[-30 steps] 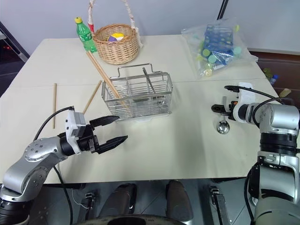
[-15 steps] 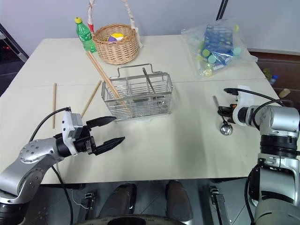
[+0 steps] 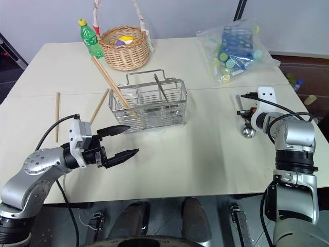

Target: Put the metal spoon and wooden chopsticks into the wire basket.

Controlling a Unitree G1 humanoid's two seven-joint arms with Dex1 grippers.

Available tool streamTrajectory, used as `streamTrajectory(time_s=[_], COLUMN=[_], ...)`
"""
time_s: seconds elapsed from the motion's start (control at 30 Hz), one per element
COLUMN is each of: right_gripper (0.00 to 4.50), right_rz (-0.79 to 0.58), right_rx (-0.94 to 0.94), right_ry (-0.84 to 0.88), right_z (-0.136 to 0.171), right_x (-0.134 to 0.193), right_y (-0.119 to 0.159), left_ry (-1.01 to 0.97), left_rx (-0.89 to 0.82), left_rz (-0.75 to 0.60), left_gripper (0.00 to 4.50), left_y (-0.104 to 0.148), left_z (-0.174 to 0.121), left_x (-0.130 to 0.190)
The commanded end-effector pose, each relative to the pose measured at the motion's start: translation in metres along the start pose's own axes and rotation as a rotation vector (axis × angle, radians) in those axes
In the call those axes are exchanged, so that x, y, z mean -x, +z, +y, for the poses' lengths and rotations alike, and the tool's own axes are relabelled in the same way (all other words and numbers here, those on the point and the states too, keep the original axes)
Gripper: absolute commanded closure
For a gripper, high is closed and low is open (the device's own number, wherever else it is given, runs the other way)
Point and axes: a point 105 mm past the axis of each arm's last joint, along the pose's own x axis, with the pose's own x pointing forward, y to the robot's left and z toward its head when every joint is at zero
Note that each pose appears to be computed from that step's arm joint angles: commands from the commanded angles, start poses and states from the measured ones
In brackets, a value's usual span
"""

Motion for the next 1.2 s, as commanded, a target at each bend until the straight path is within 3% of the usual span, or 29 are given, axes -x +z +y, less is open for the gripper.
streamTrajectory(time_s=[0.03,0.1,0.23,0.47,0.57,0.83,1.2], right_gripper=[4.38,4.38,4.38,4.38,4.38,4.38,4.38], right_rz=[-0.243,-0.325,-0.568,-0.755,-0.795,-0.851,-0.799], right_rx=[0.075,0.091,0.065,-0.015,-0.054,-0.092,-0.116], right_ry=[-0.063,-0.077,-0.012,0.211,0.309,0.453,0.573], right_z=[-0.001,0.003,0.039,0.113,0.138,0.164,0.187], right_x=[0.019,0.026,0.051,0.083,0.093,0.106,0.097], right_y=[0.063,0.083,0.133,0.149,0.151,0.162,0.147], left_ry=[-0.039,-0.042,-0.040,-0.035,-0.026,0.076,0.153], left_rx=[-0.042,-0.045,-0.047,-0.031,-0.026,-0.019,-0.022], left_rz=[-0.009,-0.006,-0.006,-0.018,-0.029,-0.089,-0.067], left_gripper=[0.24,0.24,0.24,0.24,0.24,0.24,0.24], left_y=[0.005,0.005,0.005,0.008,0.010,0.023,0.032], left_z=[-0.001,0.000,0.006,0.000,-0.006,-0.002,-0.011], left_x=[-0.003,-0.003,-0.003,-0.002,-0.001,0.009,0.035])
